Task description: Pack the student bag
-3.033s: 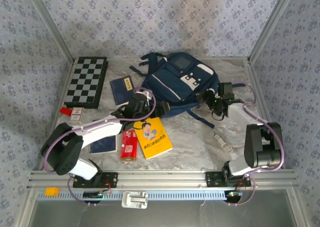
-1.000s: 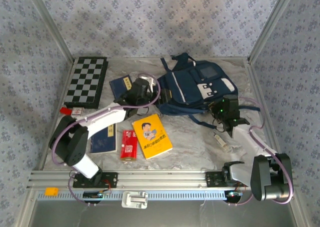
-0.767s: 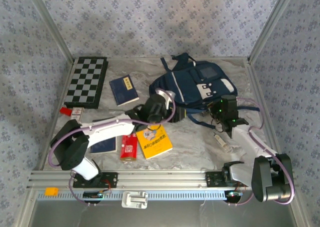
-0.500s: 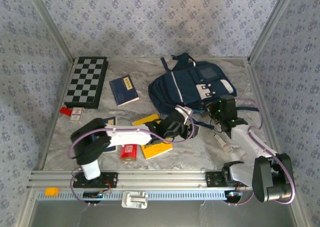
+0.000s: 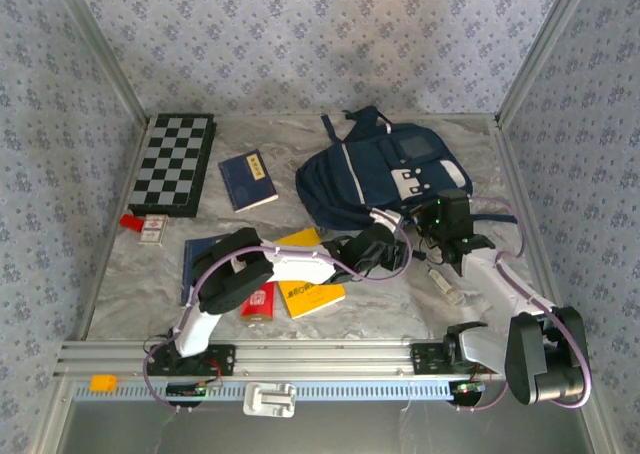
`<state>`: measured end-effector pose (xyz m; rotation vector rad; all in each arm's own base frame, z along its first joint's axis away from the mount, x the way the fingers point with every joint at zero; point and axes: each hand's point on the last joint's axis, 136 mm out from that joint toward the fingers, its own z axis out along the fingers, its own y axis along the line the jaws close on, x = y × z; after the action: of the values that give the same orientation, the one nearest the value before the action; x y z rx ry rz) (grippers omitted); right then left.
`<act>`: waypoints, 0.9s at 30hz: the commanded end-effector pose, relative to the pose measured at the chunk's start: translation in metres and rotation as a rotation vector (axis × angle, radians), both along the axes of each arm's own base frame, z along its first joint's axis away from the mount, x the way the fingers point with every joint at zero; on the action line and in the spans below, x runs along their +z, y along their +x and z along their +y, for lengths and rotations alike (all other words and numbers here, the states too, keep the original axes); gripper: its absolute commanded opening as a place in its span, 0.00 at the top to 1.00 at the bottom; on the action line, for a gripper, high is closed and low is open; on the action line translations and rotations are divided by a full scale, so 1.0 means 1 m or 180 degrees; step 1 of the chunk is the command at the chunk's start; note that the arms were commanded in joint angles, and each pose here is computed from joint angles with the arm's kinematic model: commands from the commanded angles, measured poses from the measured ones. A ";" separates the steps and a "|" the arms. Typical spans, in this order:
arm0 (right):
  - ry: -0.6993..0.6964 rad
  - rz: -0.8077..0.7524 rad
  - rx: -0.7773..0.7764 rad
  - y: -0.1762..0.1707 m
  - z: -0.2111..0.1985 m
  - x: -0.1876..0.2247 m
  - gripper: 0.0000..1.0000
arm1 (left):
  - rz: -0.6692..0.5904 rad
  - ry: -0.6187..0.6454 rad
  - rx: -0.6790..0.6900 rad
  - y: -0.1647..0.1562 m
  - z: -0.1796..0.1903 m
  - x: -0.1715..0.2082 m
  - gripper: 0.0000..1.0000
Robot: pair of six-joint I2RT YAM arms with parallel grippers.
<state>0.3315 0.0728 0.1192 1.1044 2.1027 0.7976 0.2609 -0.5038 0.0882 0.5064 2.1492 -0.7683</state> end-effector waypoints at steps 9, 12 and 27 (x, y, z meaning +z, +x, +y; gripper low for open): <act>0.0189 -0.0300 0.0069 0.012 0.013 0.036 1.00 | -0.0256 -0.0195 0.0264 0.034 -0.018 0.010 0.62; 0.0174 -0.0305 0.0070 0.012 0.012 0.036 1.00 | -0.0292 -0.0213 0.0242 0.036 -0.020 0.012 0.71; 0.0089 -0.0310 0.0045 0.012 0.004 0.037 1.00 | -0.0367 -0.0301 0.0039 0.025 -0.007 0.033 1.00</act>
<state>0.3319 0.0738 0.1209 1.1146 2.0997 0.8079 0.2840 -0.5098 0.0816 0.4907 2.0763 -0.7389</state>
